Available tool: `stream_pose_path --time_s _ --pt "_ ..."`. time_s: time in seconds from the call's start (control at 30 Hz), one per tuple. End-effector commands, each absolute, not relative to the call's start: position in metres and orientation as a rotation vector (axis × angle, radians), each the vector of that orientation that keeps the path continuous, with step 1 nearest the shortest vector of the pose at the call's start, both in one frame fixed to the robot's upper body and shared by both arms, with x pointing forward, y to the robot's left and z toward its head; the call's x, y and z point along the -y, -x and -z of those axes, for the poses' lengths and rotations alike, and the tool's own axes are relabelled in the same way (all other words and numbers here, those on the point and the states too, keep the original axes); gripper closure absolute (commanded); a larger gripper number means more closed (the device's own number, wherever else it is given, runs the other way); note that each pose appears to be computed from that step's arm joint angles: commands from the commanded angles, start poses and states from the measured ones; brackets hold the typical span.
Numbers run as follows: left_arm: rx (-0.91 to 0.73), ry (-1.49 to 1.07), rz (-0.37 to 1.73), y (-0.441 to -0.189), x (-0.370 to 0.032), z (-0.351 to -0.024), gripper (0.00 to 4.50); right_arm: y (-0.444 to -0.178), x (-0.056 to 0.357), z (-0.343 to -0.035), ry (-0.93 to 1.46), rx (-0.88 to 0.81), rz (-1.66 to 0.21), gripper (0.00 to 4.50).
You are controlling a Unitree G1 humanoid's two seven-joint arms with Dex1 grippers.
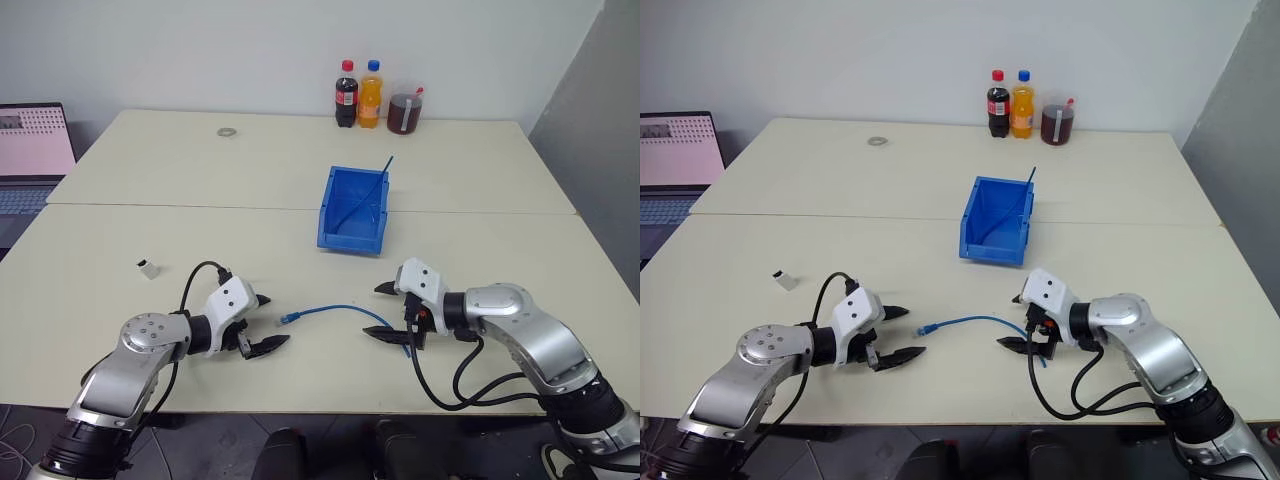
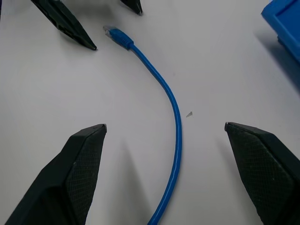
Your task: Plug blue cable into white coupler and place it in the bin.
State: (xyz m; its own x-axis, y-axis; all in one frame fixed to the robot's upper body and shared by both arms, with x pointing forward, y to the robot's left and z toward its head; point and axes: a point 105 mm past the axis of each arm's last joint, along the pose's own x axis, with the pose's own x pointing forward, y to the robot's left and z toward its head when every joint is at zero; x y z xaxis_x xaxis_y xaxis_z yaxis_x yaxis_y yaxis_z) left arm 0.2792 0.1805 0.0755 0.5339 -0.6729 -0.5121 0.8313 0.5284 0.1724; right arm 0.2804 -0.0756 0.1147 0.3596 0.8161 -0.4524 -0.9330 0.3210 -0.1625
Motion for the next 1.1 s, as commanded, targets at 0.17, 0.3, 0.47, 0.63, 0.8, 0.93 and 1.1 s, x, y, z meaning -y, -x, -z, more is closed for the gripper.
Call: stream_pose_path --time_s 0.17,0.3,0.47,0.63,0.8,0.93,1.1 --pt "-0.531 -0.440 0.956 -0.271 -0.181 -0.056 0.72 -0.280 0.076 -0.139 0.466 -0.215 -1.148 0.16" --pt "-0.547 -0.437 0.979 -0.266 -0.175 -0.053 1.67 -0.281 0.077 -0.143 0.470 -0.198 -1.131 0.16" --pt "-0.566 -0.423 0.978 -0.264 -0.170 -0.050 2.70 -0.281 0.077 -0.151 0.474 -0.162 -1.121 0.16" --pt "-0.568 -0.394 0.947 -0.267 -0.171 -0.049 3.72 -0.273 0.075 -0.159 0.442 -0.121 -1.157 0.16" --pt "-0.559 -0.256 0.945 -0.266 -0.169 -0.053 4.26 -0.255 0.073 -0.166 0.346 -0.112 -1.235 0.16" --pt "-0.534 -0.221 0.981 -0.264 -0.167 -0.060 4.26 -0.251 0.078 -0.163 0.305 -0.143 -1.238 0.16" --pt "-0.379 -0.155 1.090 -0.271 -0.147 -0.099 4.26 -0.239 0.082 -0.157 0.161 -0.225 -1.280 0.16"
